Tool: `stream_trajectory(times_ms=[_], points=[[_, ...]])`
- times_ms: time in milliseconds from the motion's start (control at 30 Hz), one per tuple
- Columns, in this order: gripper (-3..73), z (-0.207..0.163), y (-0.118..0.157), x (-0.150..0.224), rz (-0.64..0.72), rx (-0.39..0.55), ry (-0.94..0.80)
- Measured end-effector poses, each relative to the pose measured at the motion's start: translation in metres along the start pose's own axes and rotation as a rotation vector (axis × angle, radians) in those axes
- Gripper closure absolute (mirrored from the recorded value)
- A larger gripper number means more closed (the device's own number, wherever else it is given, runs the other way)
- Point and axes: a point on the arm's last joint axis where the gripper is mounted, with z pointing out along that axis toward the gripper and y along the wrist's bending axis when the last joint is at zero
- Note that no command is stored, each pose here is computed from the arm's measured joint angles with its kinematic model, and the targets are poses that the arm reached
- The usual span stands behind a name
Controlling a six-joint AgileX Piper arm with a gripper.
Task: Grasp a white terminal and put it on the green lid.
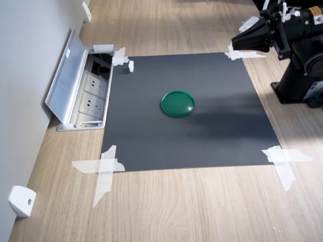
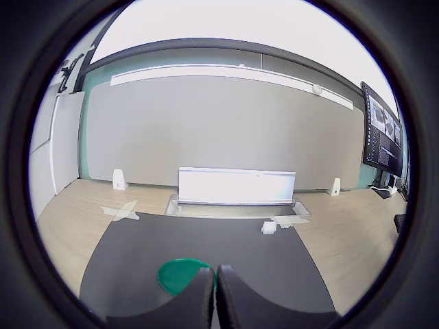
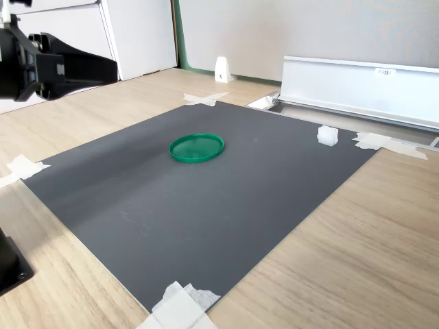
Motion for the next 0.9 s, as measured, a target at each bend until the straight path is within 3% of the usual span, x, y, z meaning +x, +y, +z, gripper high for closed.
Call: stream_trajectory(times_ms=[233, 467, 900], points=[[70.4, -0.001, 0.000, -0.003, 0.000, 0.000, -0.004], [70.4, 0.007, -0.001, -0.031, 0.001, -0.007, 0.074], [70.4, 0.069, -0.006, -0.101, 0.015, -0.024, 0.283]])
